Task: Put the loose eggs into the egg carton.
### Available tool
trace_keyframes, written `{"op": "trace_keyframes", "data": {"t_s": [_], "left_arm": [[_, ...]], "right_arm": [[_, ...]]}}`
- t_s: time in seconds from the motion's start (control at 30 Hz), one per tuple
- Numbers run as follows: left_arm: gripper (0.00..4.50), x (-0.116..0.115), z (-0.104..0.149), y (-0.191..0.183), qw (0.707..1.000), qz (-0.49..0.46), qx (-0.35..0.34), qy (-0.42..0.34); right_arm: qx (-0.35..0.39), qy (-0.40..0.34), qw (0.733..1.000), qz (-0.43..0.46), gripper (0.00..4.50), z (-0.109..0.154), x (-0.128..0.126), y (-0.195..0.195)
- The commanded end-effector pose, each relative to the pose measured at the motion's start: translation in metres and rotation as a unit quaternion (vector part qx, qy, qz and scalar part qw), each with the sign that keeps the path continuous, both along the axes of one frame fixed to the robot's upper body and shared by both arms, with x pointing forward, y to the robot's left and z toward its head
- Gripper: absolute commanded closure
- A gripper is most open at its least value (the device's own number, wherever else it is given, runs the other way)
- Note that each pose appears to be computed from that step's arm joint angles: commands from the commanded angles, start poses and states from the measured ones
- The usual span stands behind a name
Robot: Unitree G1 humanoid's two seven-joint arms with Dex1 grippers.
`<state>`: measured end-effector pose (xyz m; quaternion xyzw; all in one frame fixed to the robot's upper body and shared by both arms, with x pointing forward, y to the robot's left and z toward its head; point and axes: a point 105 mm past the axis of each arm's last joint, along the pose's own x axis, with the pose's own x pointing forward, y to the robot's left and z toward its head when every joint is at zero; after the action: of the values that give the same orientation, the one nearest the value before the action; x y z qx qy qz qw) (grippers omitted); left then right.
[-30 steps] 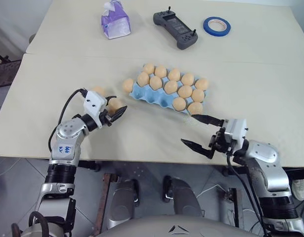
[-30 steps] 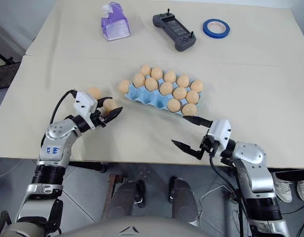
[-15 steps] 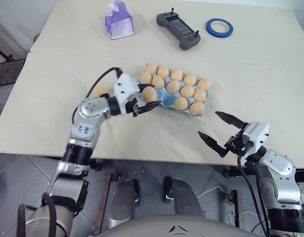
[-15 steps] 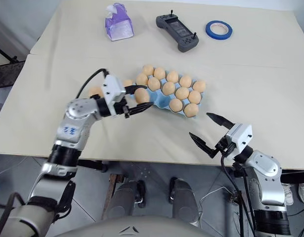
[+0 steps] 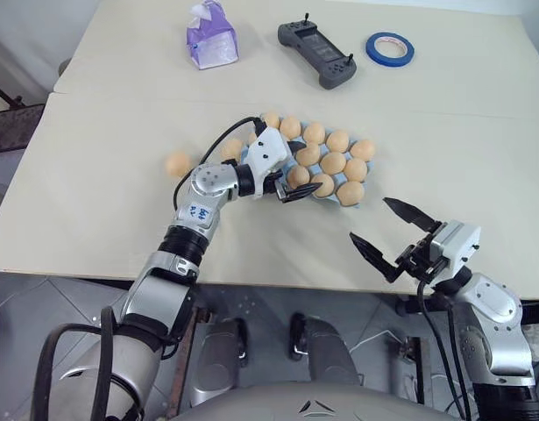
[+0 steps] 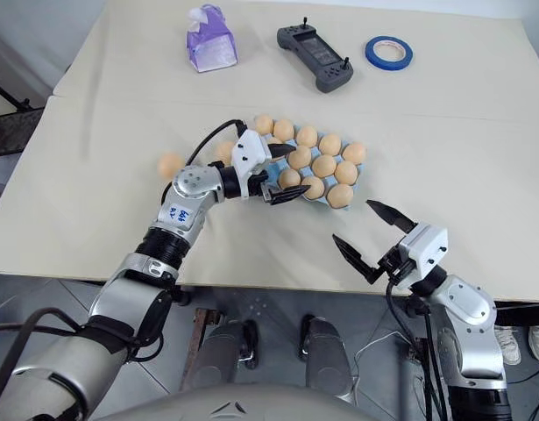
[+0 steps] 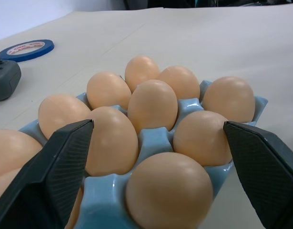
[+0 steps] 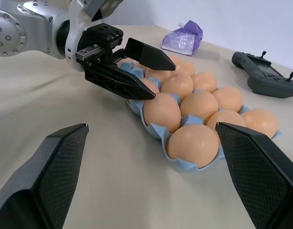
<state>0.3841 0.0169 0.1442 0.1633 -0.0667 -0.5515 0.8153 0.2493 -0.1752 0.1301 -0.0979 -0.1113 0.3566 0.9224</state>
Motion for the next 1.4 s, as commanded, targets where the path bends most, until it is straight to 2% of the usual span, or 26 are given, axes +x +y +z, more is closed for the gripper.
{"op": "trace_keyframes", "data": {"t_s": [0.03,0.13,0.37,0.57,0.8,0.93,1.1,1.27,1.4], "left_arm": [[0.03,-0.012,0.017,0.027,0.999,-0.007,-0.008,-0.039],[0.03,-0.028,0.02,0.057,0.999,-0.002,-0.009,-0.039],[0.03,-0.058,-0.003,0.146,0.995,0.102,0.008,-0.01],[0.03,-0.071,-0.006,0.207,0.967,0.249,-0.041,-0.019],[0.03,-0.08,-0.016,0.233,0.94,0.336,-0.059,-0.021],[0.03,-0.059,-0.003,0.227,0.933,0.348,-0.084,-0.031],[0.03,-0.021,0.005,0.216,0.932,0.354,-0.072,-0.036],[0.03,0.008,-0.01,0.205,0.932,0.359,-0.047,0.007],[0.03,0.016,-0.017,0.2,0.933,0.357,-0.041,0.023]], "right_arm": [[0.011,-0.024,0.999,0.024,0.0,0.013,-0.003,0.011],[0.012,-0.03,0.998,0.052,0.0,0.015,-0.003,0.018],[0.005,-0.024,0.99,0.139,0.0,0.006,0.005,0.042],[-0.002,-0.033,0.984,0.174,0.0,0.007,0.016,0.05],[-0.013,-0.035,0.982,0.188,0.0,0.005,0.019,0.049],[-0.019,-0.037,0.981,0.19,0.0,0.004,0.022,0.049],[-0.022,-0.039,0.981,0.189,0.0,0.004,0.025,0.048],[-0.02,-0.042,0.981,0.186,0.0,0.004,0.024,0.049],[-0.017,-0.045,0.983,0.178,0.0,0.005,0.023,0.049]]}}
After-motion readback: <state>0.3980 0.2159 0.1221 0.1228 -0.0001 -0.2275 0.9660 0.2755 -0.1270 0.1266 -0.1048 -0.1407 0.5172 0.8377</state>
